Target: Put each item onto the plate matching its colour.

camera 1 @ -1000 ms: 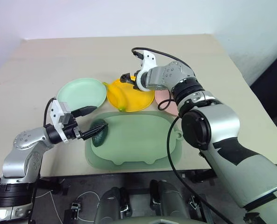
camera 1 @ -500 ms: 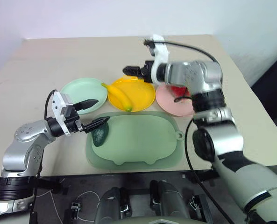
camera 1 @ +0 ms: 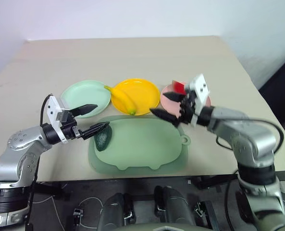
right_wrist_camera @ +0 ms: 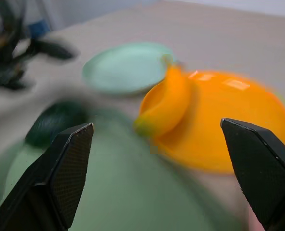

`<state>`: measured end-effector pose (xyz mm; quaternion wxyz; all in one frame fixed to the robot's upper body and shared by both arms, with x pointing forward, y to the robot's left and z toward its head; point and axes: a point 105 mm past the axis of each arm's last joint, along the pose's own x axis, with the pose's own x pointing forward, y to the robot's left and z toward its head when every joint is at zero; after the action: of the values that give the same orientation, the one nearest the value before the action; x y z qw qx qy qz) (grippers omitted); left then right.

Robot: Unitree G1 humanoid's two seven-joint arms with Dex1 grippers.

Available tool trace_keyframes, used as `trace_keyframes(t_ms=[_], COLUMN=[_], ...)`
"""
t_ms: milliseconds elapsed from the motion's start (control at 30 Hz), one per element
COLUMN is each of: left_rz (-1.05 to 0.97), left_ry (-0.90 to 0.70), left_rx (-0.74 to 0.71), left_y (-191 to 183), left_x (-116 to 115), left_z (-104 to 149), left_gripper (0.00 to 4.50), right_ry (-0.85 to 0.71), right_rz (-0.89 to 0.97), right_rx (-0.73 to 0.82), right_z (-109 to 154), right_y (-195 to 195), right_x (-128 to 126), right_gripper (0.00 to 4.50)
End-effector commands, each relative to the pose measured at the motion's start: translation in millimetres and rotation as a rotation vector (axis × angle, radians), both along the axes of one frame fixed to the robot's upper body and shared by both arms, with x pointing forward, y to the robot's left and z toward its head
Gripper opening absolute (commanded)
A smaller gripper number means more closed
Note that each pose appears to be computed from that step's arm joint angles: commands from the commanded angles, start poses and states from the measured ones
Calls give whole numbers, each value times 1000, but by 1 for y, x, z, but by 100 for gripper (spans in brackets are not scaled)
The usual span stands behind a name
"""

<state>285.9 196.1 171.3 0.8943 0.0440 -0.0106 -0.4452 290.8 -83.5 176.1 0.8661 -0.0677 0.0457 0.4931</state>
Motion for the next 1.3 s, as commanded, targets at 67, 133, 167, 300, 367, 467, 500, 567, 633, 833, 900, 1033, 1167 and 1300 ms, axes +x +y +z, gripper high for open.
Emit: trace_keyframes(t_ms=[67, 133, 167, 300, 367, 467, 500, 567, 633, 833, 900, 1033, 1167, 1300], left_rz=[16, 25, 28, 40, 40, 39, 44, 53, 60, 113, 127, 180, 260, 333], left_ry=[-58, -54, -51, -51, -50, -33, -28, -24, -11, 18, 37, 70, 72, 102], left_rx=[0, 0, 2, -5, -13, -19, -21, -28, -35, -14, -11, 14, 20, 36], left_y=[7, 11, 13, 17, 16, 14, 14, 11, 7, -1, -6, -17, -24, -26], left_x=[-6, -8, -9, -11, -12, -14, -14, -14, -14, -10, -8, -6, 1, 9], left_z=[12, 10, 8, 5, 4, -2, -3, -4, -7, -13, -16, -26, -32, -44], left_gripper=[450, 450, 450, 450, 450, 450, 450, 450, 450, 450, 450, 450, 450, 450], right_ry=[-77, -77, -81, -105, -117, -140, -147, -159, -162, -171, -171, -175, -181, -186], right_rz=[104, 105, 107, 138, 140, 133, 129, 118, 113, 93, 83, 74, 64, 51], right_rx=[113, 119, 123, 114, 95, 92, 88, 75, 71, 78, 76, 60, 60, 58], right_z=[18, 19, 20, 23, 22, 28, 30, 31, 31, 31, 31, 29, 30, 30], right_y=[7, 5, 4, 1, -4, -8, -9, -12, -13, -9, -13, -18, -21, -22], right_x=[-26, -27, -28, -32, -33, -31, -30, -27, -25, -21, -20, -17, -15, -13], right_gripper=[448, 448, 448, 448, 448, 448, 448, 448, 448, 448, 448, 448, 448, 448])
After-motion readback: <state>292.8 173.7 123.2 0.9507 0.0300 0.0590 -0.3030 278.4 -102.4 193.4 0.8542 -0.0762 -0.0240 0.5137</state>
